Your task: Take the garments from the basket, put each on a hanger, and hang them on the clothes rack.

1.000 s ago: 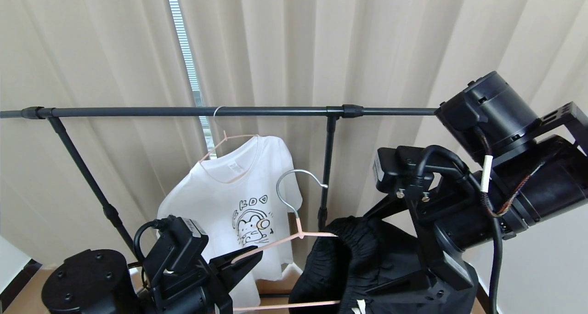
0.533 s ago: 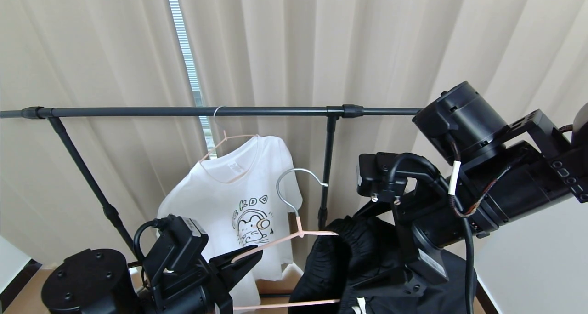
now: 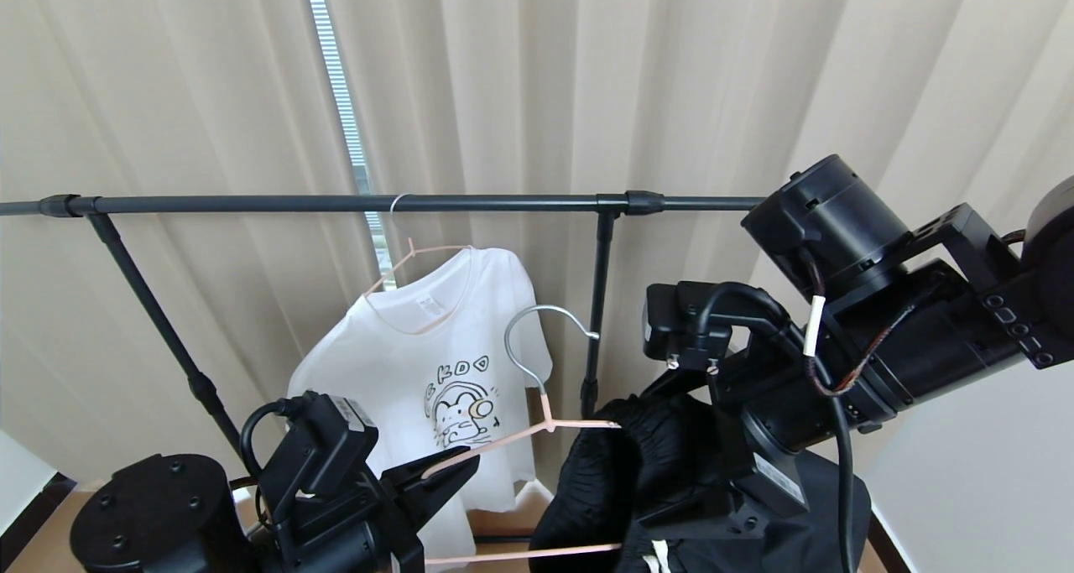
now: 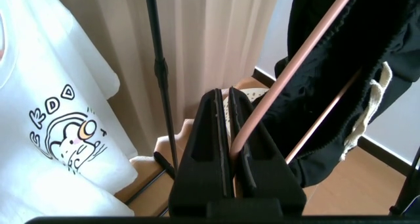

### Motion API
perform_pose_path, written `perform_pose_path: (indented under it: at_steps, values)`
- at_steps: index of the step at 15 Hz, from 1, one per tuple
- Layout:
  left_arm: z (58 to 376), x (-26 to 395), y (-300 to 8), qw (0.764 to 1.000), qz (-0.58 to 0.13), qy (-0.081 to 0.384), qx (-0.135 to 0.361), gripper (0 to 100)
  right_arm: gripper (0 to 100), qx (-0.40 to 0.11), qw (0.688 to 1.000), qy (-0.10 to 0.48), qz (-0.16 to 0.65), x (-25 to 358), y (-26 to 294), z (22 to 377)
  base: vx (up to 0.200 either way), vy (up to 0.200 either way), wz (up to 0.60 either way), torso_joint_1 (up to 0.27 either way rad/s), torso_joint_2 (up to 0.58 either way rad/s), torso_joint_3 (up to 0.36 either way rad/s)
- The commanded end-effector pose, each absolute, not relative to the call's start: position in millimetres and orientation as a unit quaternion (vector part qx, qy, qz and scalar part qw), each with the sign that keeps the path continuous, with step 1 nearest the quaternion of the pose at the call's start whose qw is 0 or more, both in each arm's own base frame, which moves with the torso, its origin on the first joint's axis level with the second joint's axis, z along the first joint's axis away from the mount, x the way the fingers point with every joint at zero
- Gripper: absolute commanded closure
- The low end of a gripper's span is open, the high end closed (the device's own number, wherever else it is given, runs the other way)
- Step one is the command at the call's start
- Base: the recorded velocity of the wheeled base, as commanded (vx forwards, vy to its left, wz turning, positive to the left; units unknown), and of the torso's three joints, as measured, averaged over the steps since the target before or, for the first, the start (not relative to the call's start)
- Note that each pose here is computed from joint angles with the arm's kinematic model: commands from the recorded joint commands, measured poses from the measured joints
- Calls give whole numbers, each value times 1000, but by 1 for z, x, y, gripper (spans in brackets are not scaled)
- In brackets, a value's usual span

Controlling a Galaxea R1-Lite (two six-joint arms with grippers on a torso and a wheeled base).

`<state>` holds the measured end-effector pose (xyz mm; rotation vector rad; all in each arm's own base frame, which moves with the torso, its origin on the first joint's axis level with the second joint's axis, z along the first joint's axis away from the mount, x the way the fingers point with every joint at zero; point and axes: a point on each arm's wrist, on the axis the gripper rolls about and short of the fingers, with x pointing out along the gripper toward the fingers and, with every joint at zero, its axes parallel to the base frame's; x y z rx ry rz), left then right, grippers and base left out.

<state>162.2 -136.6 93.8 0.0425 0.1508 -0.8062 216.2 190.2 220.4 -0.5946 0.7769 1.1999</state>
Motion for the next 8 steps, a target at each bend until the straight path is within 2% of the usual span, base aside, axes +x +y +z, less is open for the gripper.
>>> perform_pose_path:
  at_steps: [1, 2, 3, 8]
  values:
    - [94, 162, -137, 917, -392, 72, 20, 100, 0, -269, 715, 351, 542, 216, 191, 220, 0, 0, 0, 0, 0, 0]
    - [94, 162, -137, 917, -392, 72, 20, 100, 0, -269, 714, 352, 542, 216, 190, 220, 0, 0, 0, 0, 0, 0]
    - [94, 162, -137, 917, -392, 72, 20, 100, 100, -269, 714, 352, 542, 216, 190, 220, 0, 0, 0, 0, 0, 0]
    - [94, 162, -137, 917, -392, 72, 20, 100, 100, -269, 715, 351, 542, 214, 188, 221, 0, 0, 0, 0, 0, 0]
